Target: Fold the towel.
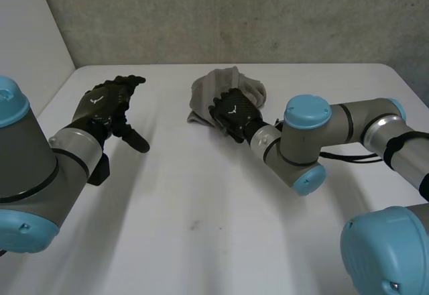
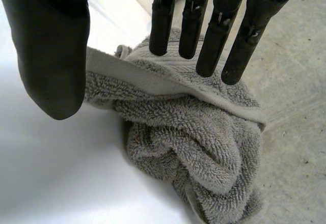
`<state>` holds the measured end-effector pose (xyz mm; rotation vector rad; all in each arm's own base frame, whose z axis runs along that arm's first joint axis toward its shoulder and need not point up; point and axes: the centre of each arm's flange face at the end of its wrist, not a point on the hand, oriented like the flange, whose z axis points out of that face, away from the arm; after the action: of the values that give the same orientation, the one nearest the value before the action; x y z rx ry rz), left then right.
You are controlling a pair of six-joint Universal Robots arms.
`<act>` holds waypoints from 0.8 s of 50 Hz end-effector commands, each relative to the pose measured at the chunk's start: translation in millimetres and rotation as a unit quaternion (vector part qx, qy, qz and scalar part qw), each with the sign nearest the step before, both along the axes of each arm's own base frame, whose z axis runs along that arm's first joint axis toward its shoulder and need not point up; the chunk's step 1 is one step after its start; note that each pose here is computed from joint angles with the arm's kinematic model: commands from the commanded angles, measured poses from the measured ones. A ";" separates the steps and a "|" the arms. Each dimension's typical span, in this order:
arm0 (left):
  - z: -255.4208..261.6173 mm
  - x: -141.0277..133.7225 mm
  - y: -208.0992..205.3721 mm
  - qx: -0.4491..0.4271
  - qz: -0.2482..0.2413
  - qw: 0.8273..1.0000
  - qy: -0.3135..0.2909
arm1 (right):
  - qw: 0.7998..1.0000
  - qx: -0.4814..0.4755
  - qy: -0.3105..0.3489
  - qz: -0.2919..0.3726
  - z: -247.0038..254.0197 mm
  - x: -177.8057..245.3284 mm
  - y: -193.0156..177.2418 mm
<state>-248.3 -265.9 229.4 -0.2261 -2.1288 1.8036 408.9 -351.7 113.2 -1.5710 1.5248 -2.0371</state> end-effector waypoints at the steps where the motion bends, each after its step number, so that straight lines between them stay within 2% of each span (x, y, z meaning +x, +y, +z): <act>1: -1.2 0.0 0.1 0.002 0.000 1.000 0.000 | 1.000 -0.025 0.014 0.001 -5.9 2.5 -3.8; 33: -10.1 -0.8 -2.0 0.009 0.000 1.000 -0.003 | 0.998 -0.059 0.021 0.010 -22.3 10.5 -12.6; 38: -10.7 -0.8 -2.0 0.010 0.000 1.000 -0.004 | 0.998 -0.062 0.017 0.008 5.5 14.0 -4.8; 40: -10.6 -0.7 -1.6 0.010 0.000 1.000 -0.004 | 0.998 -0.048 0.019 0.020 36.3 16.6 14.3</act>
<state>-249.1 -267.8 219.1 -0.2282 -2.1494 1.7848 420.5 -361.9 101.0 -1.6697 1.4236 -2.1382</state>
